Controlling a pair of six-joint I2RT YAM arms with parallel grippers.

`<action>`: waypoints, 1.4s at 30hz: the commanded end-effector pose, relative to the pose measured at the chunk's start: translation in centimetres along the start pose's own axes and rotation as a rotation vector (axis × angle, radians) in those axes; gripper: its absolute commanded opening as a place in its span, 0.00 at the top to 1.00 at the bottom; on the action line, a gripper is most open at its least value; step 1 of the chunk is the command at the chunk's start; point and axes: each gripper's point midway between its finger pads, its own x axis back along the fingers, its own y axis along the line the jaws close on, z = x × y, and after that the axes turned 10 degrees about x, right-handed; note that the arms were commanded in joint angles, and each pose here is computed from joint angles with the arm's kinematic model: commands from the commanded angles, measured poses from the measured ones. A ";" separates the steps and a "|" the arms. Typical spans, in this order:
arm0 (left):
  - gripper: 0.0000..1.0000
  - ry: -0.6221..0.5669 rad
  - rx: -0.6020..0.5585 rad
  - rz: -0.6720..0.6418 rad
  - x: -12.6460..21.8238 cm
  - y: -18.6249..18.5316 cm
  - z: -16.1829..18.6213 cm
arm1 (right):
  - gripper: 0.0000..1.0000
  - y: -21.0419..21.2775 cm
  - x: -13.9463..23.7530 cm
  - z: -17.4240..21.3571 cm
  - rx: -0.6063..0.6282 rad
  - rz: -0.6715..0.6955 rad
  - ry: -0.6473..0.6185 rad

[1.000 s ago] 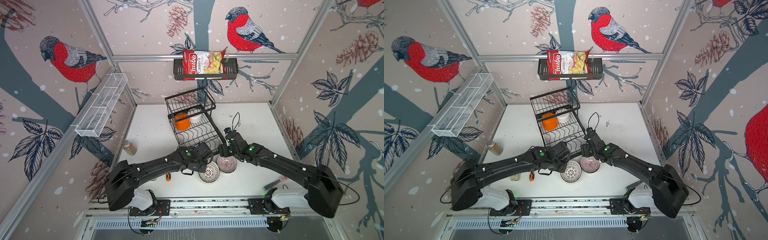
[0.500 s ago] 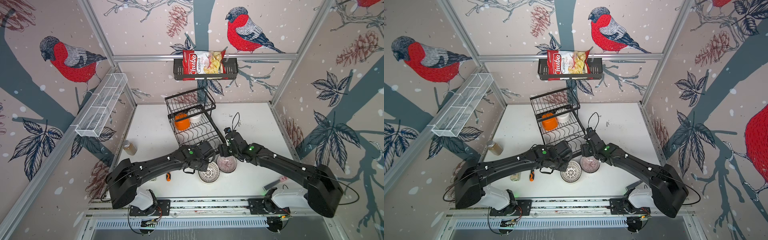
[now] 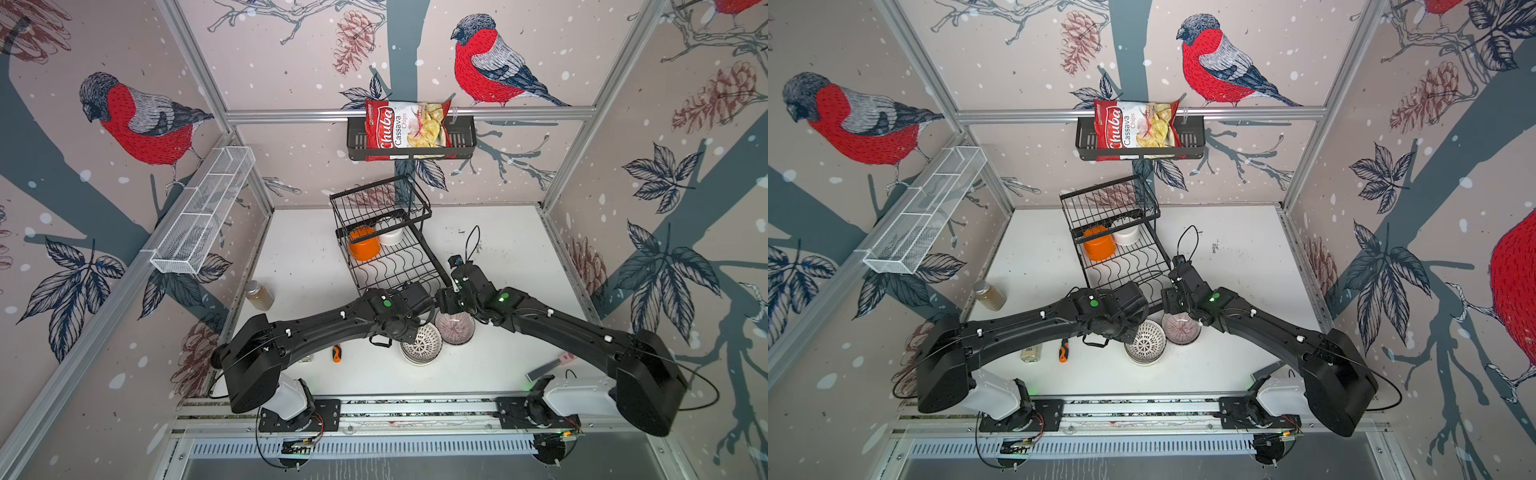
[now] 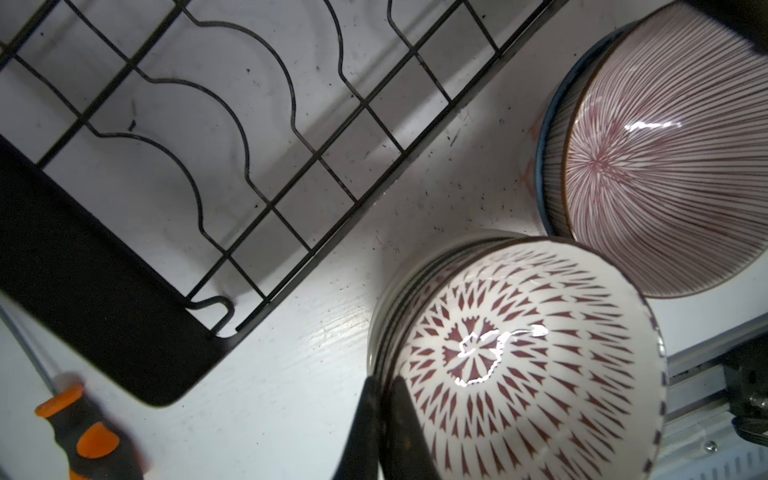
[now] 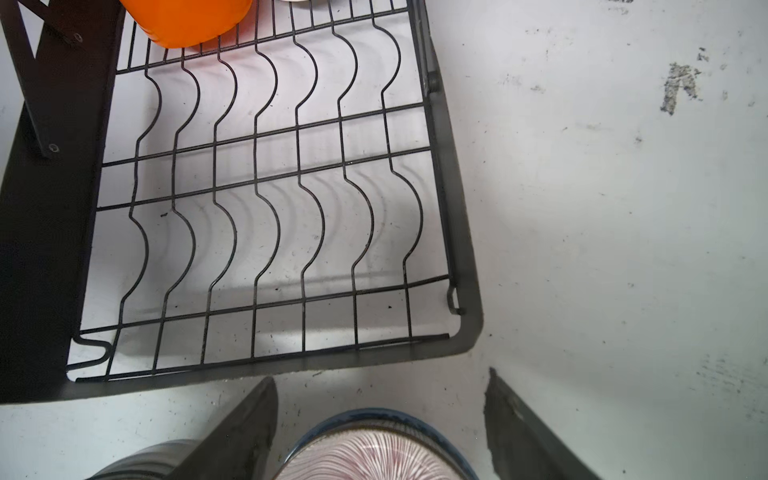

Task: Load the bowls into the dish rack

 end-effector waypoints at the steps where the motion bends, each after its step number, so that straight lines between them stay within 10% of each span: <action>1: 1.00 -0.015 0.001 -0.018 0.2 0.4 -0.2 | 0.22 0.2 0.3 -0.5 0.009 -0.013 -0.022; 28: 1.00 -0.192 0.028 0.187 3.5 -1.3 -2.1 | 0.18 1.9 4.2 -1.9 -0.008 -0.145 -0.030; 42: 1.00 -0.254 0.037 0.190 4.3 -1.3 -3.2 | 0.32 4.0 8.1 -1.0 0.025 -0.228 0.011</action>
